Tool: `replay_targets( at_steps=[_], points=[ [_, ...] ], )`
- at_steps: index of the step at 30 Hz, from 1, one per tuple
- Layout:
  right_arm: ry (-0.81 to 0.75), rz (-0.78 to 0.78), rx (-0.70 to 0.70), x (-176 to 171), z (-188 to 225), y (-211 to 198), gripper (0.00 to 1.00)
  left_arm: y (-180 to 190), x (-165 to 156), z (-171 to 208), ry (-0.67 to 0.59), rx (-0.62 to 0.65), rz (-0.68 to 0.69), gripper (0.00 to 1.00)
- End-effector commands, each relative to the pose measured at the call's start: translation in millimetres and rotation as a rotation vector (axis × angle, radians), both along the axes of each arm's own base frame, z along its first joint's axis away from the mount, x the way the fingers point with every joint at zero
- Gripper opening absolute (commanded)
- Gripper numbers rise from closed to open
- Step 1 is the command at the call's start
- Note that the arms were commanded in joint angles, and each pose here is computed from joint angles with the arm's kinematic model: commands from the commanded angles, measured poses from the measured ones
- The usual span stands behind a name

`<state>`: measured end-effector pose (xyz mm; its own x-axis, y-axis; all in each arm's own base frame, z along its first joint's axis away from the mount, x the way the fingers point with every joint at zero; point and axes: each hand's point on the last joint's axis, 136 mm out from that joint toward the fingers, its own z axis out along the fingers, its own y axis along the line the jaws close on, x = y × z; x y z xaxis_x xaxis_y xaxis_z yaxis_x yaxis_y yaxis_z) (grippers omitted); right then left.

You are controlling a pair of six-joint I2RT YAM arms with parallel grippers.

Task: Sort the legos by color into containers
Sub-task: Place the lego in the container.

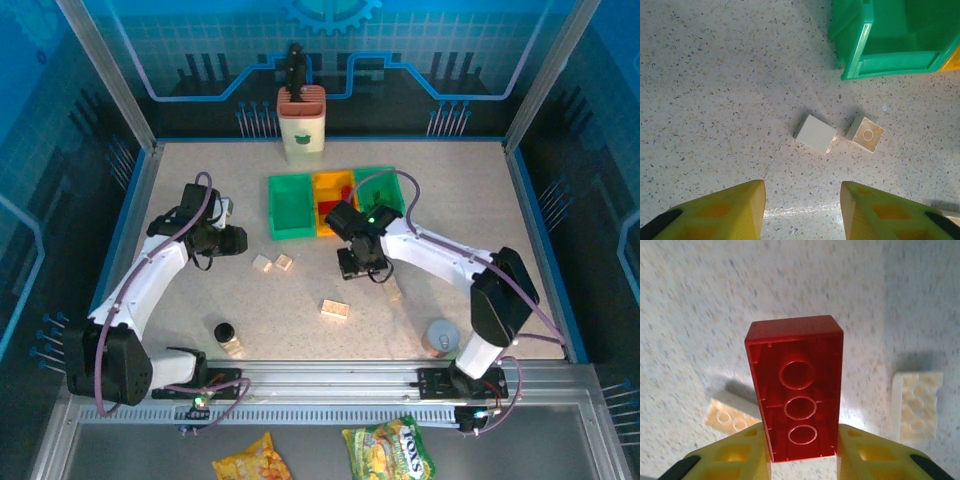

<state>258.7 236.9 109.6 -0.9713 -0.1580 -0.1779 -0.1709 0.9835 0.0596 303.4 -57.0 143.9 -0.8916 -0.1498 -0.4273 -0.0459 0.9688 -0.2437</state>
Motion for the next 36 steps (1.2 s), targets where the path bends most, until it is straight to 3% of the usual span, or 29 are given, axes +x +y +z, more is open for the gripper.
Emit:
replay_targets(
  at_steps=[1, 17, 28, 36],
  points=[
    [-0.038, 0.014, 0.033, 33, 9, 11, 0.33, 0, -2, 3, -0.019, -0.013, -0.01, 0.44],
    [-0.109, -0.057, 0.176, 175, 8, 42, 0.32, 0, -2, 2, -0.016, -0.013, -0.006, 0.44],
    [-0.108, -0.099, 0.22, 224, -17, 50, 0.33, 1, -2, 1, -0.013, -0.012, -0.006, 0.44],
    [-0.097, -0.14, 0.258, 237, -31, 56, 0.38, 0, -2, 0, -0.011, -0.014, -0.007, 0.44]
  ],
)
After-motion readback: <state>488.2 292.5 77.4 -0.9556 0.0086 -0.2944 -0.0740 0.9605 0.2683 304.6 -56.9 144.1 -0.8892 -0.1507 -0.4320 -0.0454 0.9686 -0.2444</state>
